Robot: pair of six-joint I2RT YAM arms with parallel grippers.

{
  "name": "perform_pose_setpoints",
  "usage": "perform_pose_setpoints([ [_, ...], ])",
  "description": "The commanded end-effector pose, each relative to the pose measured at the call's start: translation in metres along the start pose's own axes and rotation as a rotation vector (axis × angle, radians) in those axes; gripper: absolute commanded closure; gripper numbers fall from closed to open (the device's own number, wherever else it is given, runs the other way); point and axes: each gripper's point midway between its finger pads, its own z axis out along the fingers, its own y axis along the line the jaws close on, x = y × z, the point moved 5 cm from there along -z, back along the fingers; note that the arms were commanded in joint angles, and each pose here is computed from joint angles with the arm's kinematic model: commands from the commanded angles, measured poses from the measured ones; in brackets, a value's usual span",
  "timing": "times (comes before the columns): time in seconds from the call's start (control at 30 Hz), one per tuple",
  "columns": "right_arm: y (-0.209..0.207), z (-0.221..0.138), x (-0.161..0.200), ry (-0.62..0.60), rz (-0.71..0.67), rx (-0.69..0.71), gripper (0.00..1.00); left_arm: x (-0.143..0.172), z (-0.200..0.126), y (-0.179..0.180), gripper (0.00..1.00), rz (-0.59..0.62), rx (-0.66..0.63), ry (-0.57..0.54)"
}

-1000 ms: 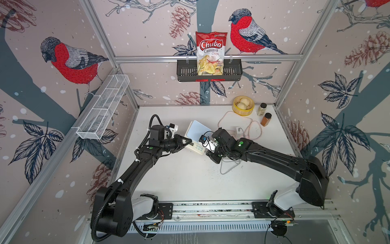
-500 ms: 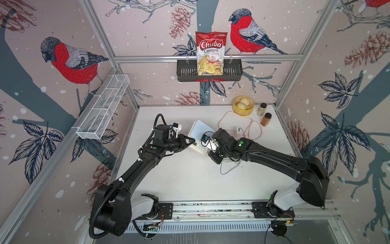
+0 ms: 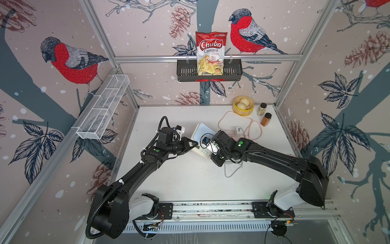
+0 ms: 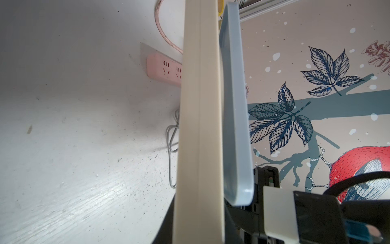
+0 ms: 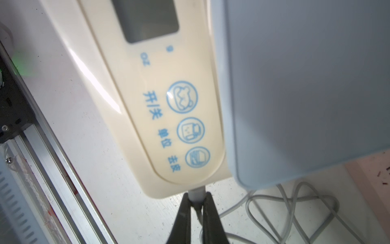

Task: Charge the electronic scale
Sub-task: Insert the charging cable into the electronic scale.

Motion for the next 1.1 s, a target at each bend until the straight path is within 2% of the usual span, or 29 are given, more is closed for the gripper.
perform_pose_setpoints([
  [0.0, 0.008, -0.058, -0.125, -0.716, -0.044, -0.034, 1.0, 0.027, 0.004, -0.004, 1.0, -0.056, 0.056, 0.152],
  [0.13, 0.007, -0.071, -0.125, -0.784, -0.032, -0.033, 1.0, 0.034, 0.005, 0.005, 1.0, -0.068, 0.043, 0.167],
  [0.57, 0.014, -0.052, -0.134, -0.669, -0.048, -0.111, 1.0, 0.041, 0.006, 0.01, 1.0, -0.019, -0.068, 0.18],
  [0.7, 0.017, -0.048, -0.138, -0.65, -0.061, -0.133, 1.0, 0.047, 0.011, 0.009, 1.0, -0.017, -0.054, 0.189],
  [0.93, 0.01, -0.06, -0.142, -0.731, -0.002, -0.103, 1.0, 0.049, 0.008, 0.011, 1.0, -0.05, -0.006, 0.146],
  [1.0, 0.005, -0.062, -0.139, -0.726, 0.009, -0.08, 0.89, 0.04, 0.0, 0.012, 1.0, -0.053, 0.016, 0.112],
  [1.07, 0.001, -0.062, -0.134, -0.699, 0.007, -0.063, 0.69, 0.03, -0.01, 0.011, 1.0, -0.04, 0.029, 0.083],
])
